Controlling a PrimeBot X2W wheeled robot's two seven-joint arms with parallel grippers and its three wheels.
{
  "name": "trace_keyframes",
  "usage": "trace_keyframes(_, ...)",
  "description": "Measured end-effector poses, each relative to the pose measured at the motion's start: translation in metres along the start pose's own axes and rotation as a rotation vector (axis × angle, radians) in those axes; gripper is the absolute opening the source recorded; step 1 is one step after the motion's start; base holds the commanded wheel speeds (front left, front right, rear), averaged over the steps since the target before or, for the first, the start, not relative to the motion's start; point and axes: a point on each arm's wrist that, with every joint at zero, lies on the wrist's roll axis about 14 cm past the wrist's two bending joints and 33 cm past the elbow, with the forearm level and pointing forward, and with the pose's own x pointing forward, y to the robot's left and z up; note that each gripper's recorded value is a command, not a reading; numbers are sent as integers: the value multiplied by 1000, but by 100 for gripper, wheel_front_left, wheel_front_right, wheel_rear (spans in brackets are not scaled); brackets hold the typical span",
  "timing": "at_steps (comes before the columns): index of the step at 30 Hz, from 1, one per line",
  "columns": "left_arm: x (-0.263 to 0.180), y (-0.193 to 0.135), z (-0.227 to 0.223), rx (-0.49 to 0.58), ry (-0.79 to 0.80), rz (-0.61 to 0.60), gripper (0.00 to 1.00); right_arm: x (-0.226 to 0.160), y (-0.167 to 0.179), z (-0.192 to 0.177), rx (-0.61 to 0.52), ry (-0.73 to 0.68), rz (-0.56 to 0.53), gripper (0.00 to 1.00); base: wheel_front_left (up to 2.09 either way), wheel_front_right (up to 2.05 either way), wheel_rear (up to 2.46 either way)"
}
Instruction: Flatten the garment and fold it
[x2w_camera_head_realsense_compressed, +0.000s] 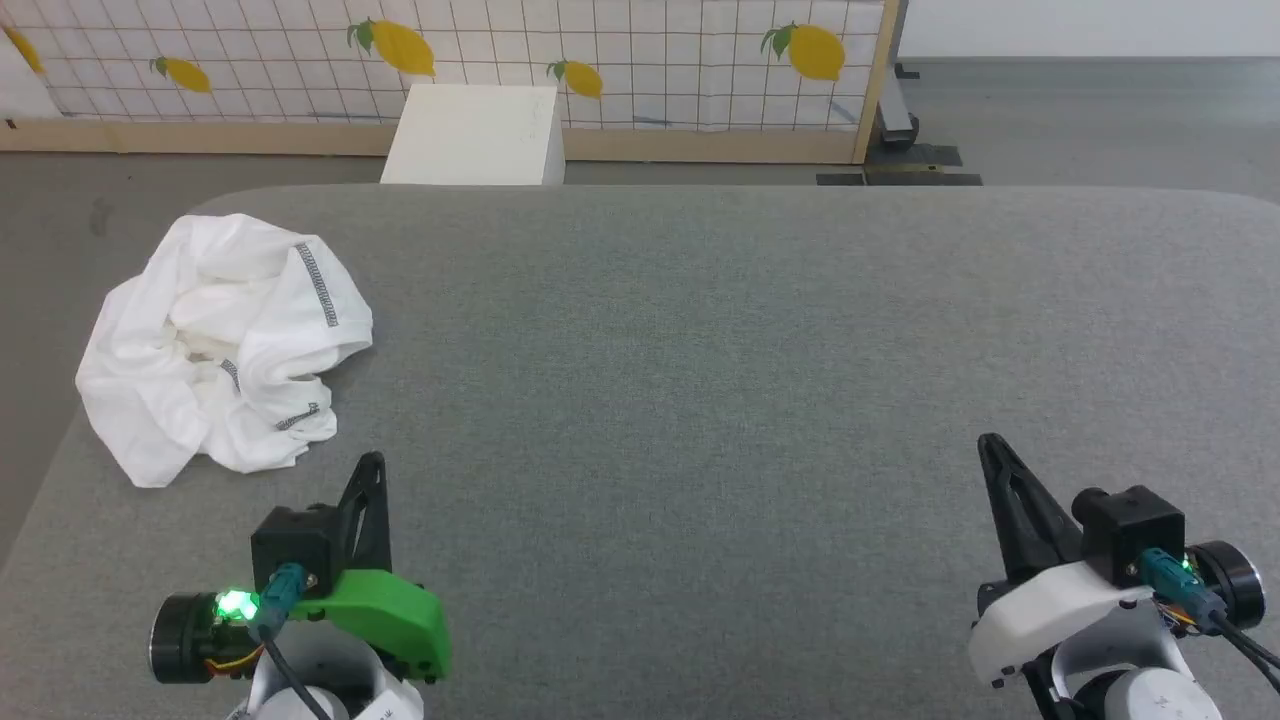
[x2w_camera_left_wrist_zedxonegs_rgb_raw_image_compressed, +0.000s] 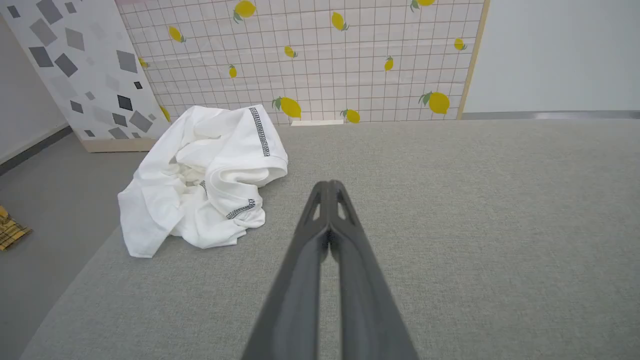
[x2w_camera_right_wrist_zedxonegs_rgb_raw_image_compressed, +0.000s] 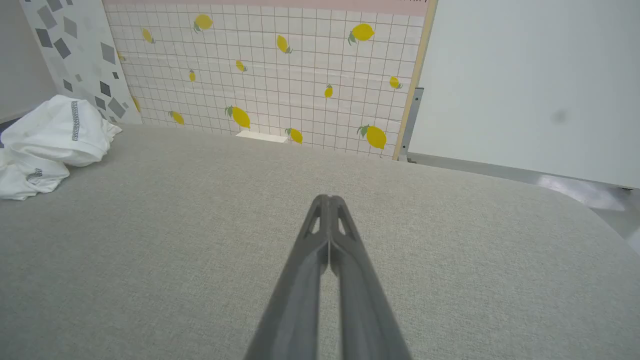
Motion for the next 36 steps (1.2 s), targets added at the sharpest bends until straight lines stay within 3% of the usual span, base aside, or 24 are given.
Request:
trace_keyframes(29, 0, 0, 0, 0, 0, 0, 0, 0, 0, 0, 0, 0, 0, 0, 0, 0, 0)
trace_keyframes(30, 0, 0, 0, -1, 0, -1, 100, 0, 0, 0, 0, 1, 0, 100, 0, 0, 0)
trace_keyframes(36, 0, -2, 0, -6, 1, -6, 100, 0, 0, 0, 0, 1, -1, 100, 0, 0, 0)
